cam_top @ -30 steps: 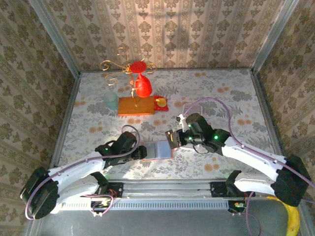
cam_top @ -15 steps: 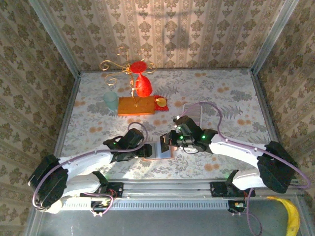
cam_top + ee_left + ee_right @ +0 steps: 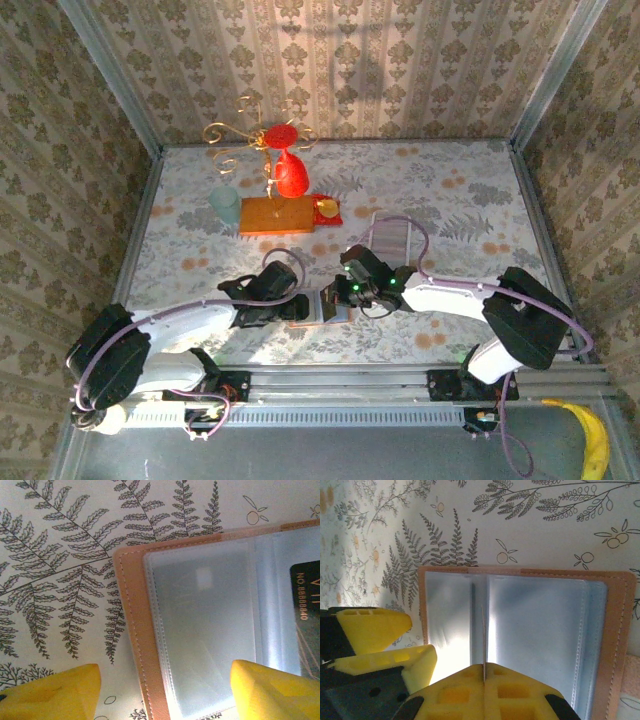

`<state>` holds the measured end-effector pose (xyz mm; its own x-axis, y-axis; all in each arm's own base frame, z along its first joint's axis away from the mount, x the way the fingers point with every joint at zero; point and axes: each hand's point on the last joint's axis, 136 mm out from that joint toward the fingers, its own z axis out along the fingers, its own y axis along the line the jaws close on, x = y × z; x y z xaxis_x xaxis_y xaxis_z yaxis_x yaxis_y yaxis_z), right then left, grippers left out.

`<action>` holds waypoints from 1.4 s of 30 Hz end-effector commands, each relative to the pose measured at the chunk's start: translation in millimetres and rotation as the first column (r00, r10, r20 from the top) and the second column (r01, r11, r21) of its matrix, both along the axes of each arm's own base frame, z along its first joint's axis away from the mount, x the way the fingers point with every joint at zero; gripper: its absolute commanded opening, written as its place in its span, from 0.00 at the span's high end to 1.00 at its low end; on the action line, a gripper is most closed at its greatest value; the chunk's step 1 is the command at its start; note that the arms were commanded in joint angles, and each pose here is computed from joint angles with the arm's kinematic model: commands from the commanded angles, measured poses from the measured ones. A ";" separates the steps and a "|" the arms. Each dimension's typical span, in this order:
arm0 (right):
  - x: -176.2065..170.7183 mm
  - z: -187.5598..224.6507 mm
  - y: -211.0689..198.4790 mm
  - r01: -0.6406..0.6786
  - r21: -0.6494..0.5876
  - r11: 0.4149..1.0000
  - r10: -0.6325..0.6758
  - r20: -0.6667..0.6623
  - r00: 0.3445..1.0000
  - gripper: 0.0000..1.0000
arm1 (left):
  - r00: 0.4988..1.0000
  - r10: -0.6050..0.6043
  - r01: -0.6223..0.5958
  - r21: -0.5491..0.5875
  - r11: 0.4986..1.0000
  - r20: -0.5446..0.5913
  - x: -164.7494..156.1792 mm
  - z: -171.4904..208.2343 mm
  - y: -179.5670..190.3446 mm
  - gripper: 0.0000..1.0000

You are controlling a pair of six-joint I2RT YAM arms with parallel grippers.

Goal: Put the credit cards into the card holder
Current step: Insert the credit card into the card slot.

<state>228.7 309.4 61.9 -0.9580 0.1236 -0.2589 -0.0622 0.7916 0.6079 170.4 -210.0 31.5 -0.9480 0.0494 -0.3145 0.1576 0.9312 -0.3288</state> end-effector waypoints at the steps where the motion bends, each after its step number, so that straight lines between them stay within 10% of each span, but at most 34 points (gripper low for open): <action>1: 12.7 7.2 10.9 0.029 0.029 0.999 -0.030 0.031 0.999 1.00 | 1.000 -0.016 0.016 0.020 1.000 0.005 1.0 1.6 -1.6 0.33; 42: 16.9 -9.2 13.4 0.157 0.138 0.978 -0.169 0.084 0.982 1.00 | 0.999 0.005 -0.002 0.067 0.998 -0.039 -10.9 -21.9 14.4 0.73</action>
<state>240.6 325.0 46.9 -0.9159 0.2650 -0.3014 -0.0180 0.7232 0.6904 169.9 -207.1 21.7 -0.9507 0.0516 -0.3059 0.1509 0.9385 -0.3107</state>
